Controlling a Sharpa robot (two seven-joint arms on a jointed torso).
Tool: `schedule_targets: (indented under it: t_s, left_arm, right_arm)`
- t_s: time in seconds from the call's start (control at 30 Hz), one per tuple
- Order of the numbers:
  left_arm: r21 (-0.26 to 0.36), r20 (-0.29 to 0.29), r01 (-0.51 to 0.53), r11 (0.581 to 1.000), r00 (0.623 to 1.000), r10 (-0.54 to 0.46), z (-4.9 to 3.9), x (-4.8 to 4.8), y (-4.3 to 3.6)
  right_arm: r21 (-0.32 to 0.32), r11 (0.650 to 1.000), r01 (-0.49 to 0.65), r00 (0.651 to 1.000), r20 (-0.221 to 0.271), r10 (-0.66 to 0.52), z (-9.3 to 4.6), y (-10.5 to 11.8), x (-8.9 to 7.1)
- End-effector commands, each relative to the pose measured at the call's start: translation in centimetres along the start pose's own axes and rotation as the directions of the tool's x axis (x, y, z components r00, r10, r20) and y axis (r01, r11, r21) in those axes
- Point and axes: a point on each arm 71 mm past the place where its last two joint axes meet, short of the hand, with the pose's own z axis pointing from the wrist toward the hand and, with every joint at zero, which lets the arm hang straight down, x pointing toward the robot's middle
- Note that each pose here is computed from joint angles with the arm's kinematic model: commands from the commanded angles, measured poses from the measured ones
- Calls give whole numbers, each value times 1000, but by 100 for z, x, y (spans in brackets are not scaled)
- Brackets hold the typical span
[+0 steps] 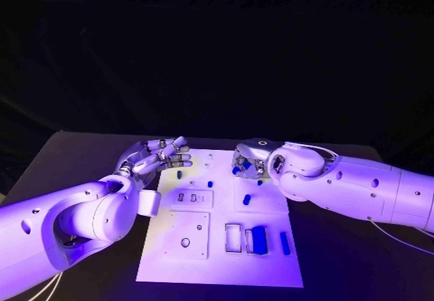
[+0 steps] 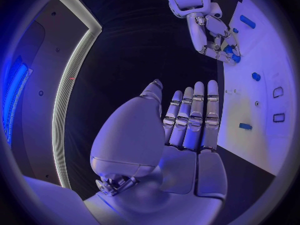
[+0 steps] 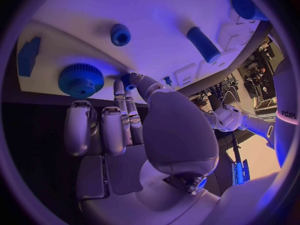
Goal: Assemble the parts on the task board
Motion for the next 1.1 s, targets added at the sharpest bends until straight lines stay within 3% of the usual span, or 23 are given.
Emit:
schedule_targets:
  t_s: [0.03, 0.27, 0.37, 0.73, 1.1]
  left_arm:
    - [8, -18, 2, 1000, 1000, -2, 2, 19, -18]
    - [8, -13, 0, 1000, 1000, 0, 4, 4, -18]
    - [8, -12, 0, 1000, 1000, 0, 4, 3, -18]
    - [8, -18, 2, 1000, 1000, -2, 9, 17, -16]
    - [8, -21, 3, 1000, 1000, -3, 18, 29, -12]
  right_arm:
    - [-4, 1000, -4, 996, 84, 5, -14, 35, -69]
    - [11, 1000, -22, 983, 183, 20, 54, 65, -176]
    - [14, 1000, -24, 979, 200, 21, 101, 86, -196]
    - [15, 999, -30, 973, 231, 25, 328, 189, -215]
    - [8, 999, -33, 974, 224, 30, 487, 277, -177]
